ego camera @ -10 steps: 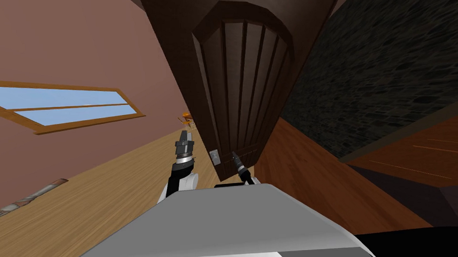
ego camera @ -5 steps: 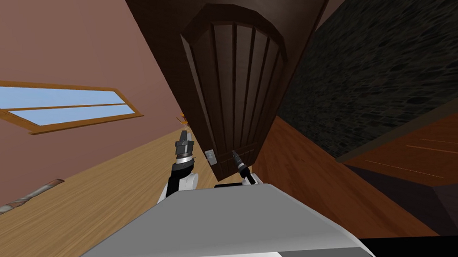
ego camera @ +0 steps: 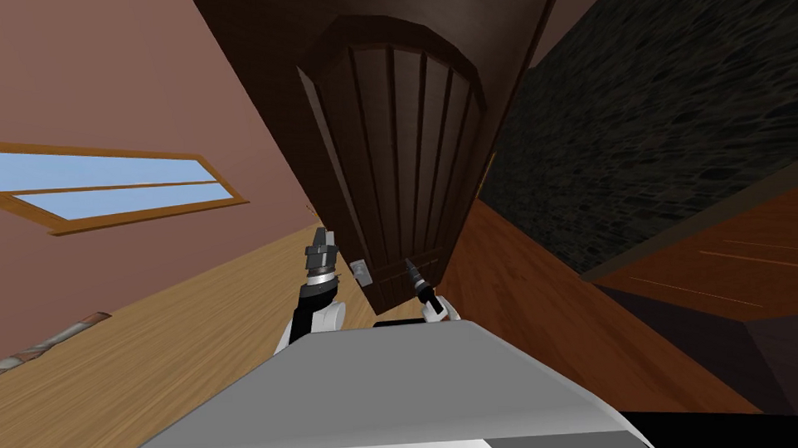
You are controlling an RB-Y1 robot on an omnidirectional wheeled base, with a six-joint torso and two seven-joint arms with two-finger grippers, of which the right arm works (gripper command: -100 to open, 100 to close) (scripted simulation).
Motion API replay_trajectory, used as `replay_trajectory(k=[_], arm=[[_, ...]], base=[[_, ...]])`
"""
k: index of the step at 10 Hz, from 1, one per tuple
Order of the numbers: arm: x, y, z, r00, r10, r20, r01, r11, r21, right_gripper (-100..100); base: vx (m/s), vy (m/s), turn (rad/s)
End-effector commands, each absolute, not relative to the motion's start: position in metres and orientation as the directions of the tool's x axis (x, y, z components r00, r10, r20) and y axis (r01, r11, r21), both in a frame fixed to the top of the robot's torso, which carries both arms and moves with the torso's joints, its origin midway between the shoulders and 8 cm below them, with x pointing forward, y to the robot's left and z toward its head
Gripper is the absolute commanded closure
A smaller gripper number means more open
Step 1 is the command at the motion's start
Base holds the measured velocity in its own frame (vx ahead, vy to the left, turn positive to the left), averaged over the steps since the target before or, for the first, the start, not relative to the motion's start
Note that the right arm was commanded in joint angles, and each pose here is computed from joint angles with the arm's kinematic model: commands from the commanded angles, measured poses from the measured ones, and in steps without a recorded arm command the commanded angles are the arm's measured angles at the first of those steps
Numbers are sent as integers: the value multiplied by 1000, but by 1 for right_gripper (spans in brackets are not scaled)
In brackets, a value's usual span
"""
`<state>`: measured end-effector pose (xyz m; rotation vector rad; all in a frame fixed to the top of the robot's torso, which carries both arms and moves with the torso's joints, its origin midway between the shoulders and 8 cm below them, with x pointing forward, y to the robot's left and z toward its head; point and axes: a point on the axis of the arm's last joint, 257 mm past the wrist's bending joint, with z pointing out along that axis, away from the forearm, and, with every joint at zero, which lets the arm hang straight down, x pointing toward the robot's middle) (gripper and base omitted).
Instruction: Push the door open
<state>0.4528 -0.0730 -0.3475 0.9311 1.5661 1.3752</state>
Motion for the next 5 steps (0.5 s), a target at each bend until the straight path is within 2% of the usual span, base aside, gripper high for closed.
replay_trajectory(k=[1, 5], arm=[[461, -74, -347, -376, 920, -115, 6, 126, 992, -100], [480, -77, -346, -368, 922, -117, 3, 127, 992, -100]], base=[[-30, -79, -2], [-37, -74, -2]])
